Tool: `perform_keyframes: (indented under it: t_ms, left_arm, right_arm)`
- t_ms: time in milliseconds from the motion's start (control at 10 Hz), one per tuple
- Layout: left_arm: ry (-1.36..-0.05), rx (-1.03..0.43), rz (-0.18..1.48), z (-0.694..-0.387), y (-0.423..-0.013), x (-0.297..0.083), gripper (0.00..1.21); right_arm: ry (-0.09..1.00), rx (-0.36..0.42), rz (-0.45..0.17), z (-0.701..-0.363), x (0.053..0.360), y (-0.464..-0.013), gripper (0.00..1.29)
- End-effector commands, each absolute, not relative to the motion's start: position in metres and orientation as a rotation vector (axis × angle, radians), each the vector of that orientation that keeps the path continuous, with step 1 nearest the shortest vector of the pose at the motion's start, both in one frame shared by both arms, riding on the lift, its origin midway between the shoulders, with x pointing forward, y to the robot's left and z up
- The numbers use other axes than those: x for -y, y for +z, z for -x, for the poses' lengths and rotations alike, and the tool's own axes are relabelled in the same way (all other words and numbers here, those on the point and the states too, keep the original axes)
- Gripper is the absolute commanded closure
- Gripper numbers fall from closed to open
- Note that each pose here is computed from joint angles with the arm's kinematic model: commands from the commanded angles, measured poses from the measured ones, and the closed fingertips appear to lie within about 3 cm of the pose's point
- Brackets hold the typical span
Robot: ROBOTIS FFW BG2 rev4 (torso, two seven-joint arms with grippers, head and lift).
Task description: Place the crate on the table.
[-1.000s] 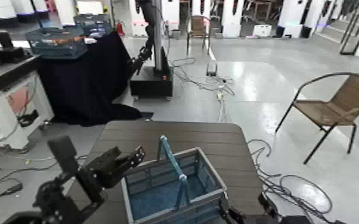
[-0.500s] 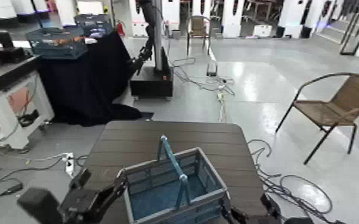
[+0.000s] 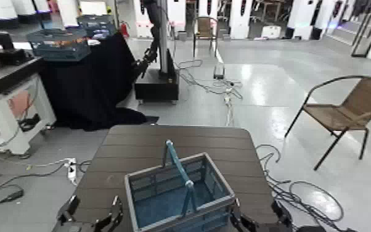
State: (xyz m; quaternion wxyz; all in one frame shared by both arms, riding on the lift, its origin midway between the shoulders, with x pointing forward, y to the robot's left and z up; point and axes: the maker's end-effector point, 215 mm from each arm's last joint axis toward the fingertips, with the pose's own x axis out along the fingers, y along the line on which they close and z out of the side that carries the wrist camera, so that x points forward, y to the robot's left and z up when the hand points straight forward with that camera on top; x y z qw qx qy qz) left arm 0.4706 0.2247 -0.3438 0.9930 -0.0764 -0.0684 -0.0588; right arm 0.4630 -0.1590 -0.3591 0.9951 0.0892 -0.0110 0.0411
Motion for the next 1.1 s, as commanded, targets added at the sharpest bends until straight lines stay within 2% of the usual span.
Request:
perform_keyframes:
  t_ms: [100,1100]
  left_arm:
    - [-0.121,0.133,0.151,-0.4697,-0.3459,-0.2235,0.11]
    - [-0.119,0.119,0.154,-0.4729,-0.3495,-0.2242,0.11]
  right_arm:
    - [0.082,0.021,-0.177,-0.4632,0.1597,-0.3594,0.15]
    - [0.084,0.016,-0.176,-0.4630,0.1587,-0.3612,0.15]
